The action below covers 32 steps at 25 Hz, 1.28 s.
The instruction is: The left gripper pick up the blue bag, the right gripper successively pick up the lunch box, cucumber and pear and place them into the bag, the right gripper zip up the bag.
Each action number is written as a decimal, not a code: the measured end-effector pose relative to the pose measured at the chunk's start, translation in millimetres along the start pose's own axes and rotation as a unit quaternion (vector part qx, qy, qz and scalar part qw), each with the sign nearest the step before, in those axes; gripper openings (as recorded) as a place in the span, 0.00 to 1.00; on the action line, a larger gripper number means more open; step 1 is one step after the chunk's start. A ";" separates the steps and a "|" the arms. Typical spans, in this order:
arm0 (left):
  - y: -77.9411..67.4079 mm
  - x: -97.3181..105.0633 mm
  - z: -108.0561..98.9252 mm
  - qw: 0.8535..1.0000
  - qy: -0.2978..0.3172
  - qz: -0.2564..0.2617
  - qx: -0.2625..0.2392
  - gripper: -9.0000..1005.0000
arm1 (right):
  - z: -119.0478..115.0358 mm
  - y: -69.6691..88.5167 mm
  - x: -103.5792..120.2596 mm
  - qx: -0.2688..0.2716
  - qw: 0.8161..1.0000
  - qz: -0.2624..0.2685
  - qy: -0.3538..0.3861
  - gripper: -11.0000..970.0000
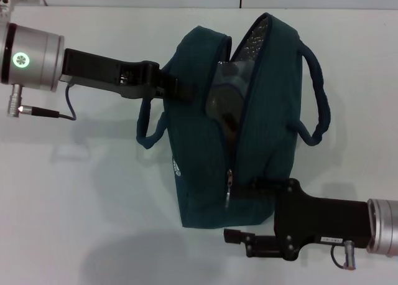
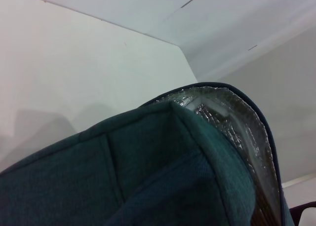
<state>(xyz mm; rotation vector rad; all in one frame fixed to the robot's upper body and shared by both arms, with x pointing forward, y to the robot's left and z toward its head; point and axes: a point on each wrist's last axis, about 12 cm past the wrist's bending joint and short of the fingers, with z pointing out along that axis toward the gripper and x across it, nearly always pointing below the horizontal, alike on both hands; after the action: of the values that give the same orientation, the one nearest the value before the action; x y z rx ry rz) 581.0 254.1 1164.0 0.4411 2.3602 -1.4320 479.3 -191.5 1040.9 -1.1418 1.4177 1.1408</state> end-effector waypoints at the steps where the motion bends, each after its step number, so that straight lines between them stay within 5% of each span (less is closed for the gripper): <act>1: -0.1 -0.1 0.1 1.000 0.000 0.000 0.000 0.07 | -0.6 0.3 0.5 0.002 1.000 0.002 -0.001 0.75; 32: -0.1 -3.6 -2.3 1.000 -0.005 0.003 -0.005 0.07 | 6.2 -5.9 1.1 0.031 0.999 0.012 0.001 0.75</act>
<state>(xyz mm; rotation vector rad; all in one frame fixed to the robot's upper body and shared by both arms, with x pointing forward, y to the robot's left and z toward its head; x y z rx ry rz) 583.9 255.8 1166.6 0.4380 2.3547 -1.4168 485.7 -186.2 1038.6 -1.0861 1.4621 1.1057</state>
